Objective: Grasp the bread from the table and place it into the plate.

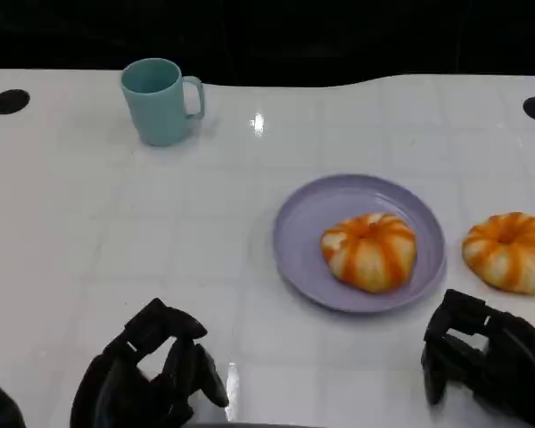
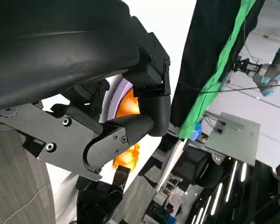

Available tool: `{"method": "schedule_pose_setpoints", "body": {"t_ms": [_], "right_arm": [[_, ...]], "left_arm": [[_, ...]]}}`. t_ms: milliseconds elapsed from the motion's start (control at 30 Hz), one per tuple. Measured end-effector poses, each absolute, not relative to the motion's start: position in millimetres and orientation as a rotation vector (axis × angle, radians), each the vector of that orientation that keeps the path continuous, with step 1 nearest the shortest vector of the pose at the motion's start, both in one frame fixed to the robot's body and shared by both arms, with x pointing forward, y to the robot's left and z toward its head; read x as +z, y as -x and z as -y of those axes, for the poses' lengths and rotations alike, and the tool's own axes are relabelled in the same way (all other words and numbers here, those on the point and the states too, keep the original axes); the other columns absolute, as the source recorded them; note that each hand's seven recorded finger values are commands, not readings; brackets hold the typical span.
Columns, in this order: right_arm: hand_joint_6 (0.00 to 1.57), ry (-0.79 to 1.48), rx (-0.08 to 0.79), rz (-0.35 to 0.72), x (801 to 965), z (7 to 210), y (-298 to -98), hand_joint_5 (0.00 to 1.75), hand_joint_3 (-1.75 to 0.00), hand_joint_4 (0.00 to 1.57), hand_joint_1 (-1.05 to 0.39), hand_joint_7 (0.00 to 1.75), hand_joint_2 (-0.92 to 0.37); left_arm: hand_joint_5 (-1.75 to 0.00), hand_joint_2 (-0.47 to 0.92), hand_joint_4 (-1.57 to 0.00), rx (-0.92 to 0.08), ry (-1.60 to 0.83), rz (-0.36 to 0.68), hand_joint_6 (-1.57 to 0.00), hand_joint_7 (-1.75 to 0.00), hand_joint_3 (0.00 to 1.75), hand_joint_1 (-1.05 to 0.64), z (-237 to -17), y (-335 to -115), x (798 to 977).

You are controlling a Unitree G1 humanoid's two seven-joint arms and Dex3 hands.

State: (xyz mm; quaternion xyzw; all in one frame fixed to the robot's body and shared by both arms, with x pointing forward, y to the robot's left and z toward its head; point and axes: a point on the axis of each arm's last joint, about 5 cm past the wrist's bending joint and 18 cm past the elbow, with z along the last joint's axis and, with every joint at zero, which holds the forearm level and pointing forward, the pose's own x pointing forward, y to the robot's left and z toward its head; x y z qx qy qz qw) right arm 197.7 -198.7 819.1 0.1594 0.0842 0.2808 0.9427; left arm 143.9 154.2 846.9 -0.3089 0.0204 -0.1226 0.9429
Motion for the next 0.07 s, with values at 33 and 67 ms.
{"method": "schedule_pose_setpoints", "body": {"t_ms": [33,67], "right_arm": [[0.67,-0.324,0.573,-0.172,819.2,198.9,-197.7,1.73,-0.22,0.73,-0.59,1.5,-0.92],[0.67,-0.323,0.573,-0.172,819.2,199.0,-197.7,1.73,-0.22,0.73,-0.59,1.5,-0.92]], "left_arm": [[-1.73,0.67,-0.78,-0.249,0.629,-0.04,-0.68,-1.6,0.89,-0.38,-154.5,-144.3,847.1],[-1.73,0.65,-0.78,-0.25,0.628,-0.038,-0.68,-1.61,0.91,-0.38,-154.6,-144.9,847.3]]}}
